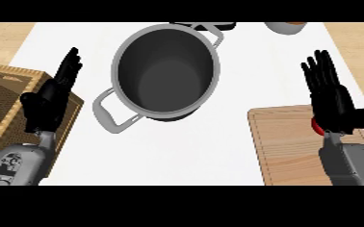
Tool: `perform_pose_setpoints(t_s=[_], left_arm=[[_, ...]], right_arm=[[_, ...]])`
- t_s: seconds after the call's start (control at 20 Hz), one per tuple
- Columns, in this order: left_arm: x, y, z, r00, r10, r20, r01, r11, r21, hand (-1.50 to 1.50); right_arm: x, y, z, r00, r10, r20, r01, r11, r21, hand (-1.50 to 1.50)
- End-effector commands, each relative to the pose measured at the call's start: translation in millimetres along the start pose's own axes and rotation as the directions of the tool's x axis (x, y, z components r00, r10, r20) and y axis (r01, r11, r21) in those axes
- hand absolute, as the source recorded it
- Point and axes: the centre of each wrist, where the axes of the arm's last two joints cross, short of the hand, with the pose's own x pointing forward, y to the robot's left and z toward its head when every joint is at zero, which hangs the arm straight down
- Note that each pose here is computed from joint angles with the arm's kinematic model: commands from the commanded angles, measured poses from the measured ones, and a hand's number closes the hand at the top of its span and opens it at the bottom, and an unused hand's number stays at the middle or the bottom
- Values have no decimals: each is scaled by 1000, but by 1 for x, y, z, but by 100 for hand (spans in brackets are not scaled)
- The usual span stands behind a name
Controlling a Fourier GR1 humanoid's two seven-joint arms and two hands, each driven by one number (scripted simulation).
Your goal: Pick the tomato from the cutting board and place it in the pot
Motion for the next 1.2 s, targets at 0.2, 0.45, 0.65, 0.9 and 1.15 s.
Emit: perform_pose_setpoints(t_s=[0.2,0.45,0.65,0.9,1.15], left_arm=[[-49,44,22,962,-139,-233,174,975,137,0],[-61,41,31,922,-66,-381,129,981,143,0],[-54,42,25,906,-78,-415,136,984,113,0],[-53,32,20,896,-84,-435,141,985,100,0],[-49,41,21,895,-109,-432,168,980,102,0]], right_arm=[[10,-79,4,934,299,-196,-357,783,-509,150],[14,-149,40,721,573,-390,-602,238,-762,-150],[-28,-97,38,642,637,-426,-611,90,-786,-150],[-58,-72,37,594,599,-537,-708,73,-702,-150],[-61,-103,45,476,470,-743,-863,86,-498,-150]])
